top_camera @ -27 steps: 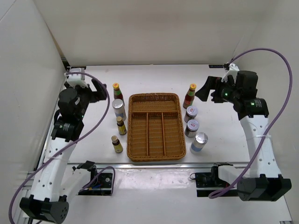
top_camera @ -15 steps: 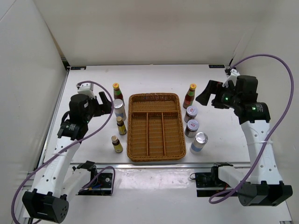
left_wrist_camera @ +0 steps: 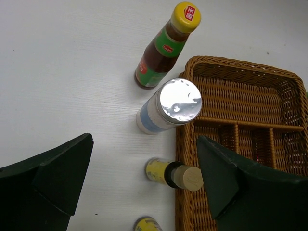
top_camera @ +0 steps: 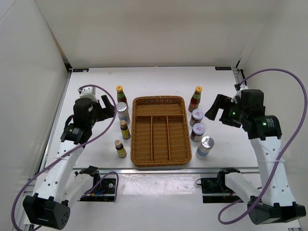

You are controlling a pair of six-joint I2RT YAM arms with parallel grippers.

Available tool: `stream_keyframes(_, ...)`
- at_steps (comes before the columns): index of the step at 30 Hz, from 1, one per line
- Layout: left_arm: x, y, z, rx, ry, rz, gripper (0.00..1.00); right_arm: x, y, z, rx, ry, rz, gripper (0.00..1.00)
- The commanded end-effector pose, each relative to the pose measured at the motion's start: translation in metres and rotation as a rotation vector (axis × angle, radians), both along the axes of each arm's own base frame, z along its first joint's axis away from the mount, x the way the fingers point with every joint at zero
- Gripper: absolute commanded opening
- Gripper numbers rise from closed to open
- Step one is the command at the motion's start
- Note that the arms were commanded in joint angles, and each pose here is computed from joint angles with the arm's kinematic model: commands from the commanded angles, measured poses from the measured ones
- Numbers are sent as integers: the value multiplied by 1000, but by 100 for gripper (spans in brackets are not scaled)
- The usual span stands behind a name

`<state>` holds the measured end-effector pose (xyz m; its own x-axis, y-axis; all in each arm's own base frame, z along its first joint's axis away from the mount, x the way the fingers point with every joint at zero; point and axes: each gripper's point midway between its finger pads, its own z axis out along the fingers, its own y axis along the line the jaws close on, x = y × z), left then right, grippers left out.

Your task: Organize the condiment bottles

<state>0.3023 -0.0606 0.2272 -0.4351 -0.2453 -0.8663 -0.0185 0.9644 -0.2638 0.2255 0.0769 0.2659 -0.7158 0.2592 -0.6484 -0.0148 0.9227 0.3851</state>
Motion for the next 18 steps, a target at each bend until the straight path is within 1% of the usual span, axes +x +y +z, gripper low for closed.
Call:
stream_keyframes(1, -4, 7, -1, -10, -3, 55, 99, -5, 3, -26, 17, 151, -22, 100)
stream_keyframes(3, -4, 7, -1, -10, -3, 55, 99, -10, 16, -35, 69, 204, 11, 100)
stream_keyframes(6, -4, 7, -1, -19, -2, 59, 99, -16, 16, -38, 91, 203, -11, 100)
stream_keyframes(9, -3, 7, -3, -16, 7, 59, 99, -20, 8, -48, 54, 220, -65, 100)
stream_keyframes(18, -4, 8, -5, -10, 15, 68, 99, -57, -1, -90, -45, 403, -128, 100)
